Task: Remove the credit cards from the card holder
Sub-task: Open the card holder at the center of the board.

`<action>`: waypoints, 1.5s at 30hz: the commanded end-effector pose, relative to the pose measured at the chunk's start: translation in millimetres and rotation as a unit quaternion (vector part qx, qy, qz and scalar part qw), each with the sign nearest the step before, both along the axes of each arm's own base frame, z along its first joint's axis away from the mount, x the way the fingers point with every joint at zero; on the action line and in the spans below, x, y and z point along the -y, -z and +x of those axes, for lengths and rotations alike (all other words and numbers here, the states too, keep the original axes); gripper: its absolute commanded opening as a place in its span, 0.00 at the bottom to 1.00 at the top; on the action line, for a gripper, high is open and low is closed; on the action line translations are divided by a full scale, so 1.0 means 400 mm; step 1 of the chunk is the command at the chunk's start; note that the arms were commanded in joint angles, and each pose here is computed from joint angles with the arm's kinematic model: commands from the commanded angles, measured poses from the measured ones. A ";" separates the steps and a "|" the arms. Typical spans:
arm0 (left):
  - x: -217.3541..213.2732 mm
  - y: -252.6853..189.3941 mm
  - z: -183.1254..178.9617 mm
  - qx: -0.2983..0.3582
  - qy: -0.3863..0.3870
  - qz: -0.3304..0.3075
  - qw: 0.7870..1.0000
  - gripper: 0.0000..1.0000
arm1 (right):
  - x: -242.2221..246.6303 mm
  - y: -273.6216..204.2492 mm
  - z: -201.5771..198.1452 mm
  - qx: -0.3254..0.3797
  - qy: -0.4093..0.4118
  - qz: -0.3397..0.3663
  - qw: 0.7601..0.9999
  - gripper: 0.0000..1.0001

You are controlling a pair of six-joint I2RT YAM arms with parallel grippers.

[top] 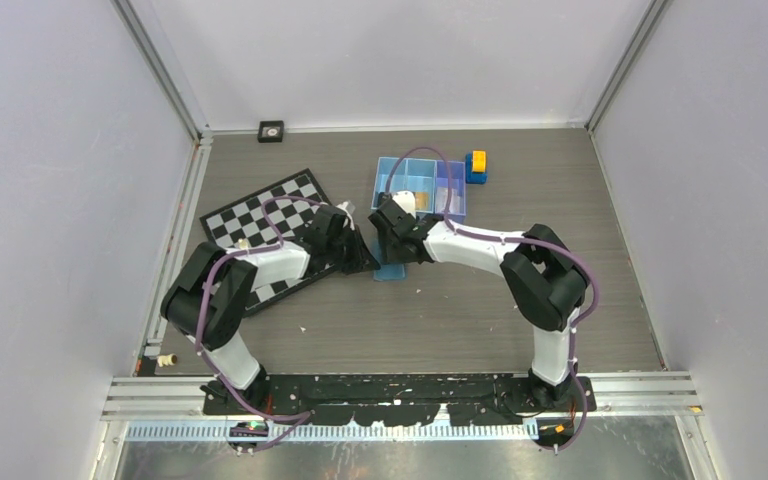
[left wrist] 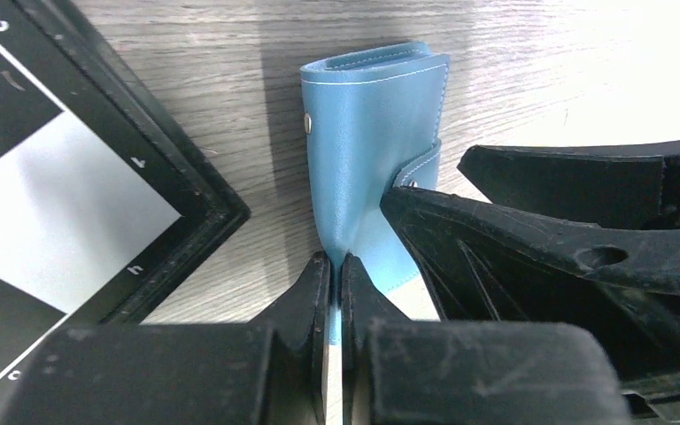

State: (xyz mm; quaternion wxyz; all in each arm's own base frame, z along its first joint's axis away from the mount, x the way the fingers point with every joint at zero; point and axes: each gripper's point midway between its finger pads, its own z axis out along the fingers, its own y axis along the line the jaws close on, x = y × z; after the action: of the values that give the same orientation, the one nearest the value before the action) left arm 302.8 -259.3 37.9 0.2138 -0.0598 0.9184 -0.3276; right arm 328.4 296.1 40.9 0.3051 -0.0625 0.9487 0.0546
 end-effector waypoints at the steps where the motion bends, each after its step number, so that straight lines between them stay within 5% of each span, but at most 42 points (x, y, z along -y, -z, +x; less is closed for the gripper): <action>1: -0.012 -0.026 0.006 0.021 -0.001 0.009 1.000 0.00 | 0.106 -0.038 0.035 0.045 0.058 -0.095 0.993 0.53; 14: -0.017 -0.033 0.007 0.027 -0.002 0.013 1.000 0.00 | 0.161 -0.165 0.044 0.129 0.090 -0.143 0.977 0.53; 27: -0.007 -0.032 0.004 0.024 0.005 0.005 1.000 0.00 | 0.014 -0.158 0.003 0.102 -0.014 0.026 0.994 0.64; 31: -0.006 -0.033 0.005 0.024 0.006 0.004 1.000 0.00 | -0.003 -0.120 0.001 0.079 -0.026 0.020 0.996 0.68; 45: -0.007 -0.038 0.004 0.026 0.006 0.004 1.000 0.00 | 0.054 -0.057 0.035 0.065 0.024 -0.075 0.995 0.45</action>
State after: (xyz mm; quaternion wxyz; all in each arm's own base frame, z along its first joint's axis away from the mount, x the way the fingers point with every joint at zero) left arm 302.6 -258.2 43.1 0.2222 -0.0564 0.9181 -0.3234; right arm 327.0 276.3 50.1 0.3403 -0.0871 0.9363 -0.0064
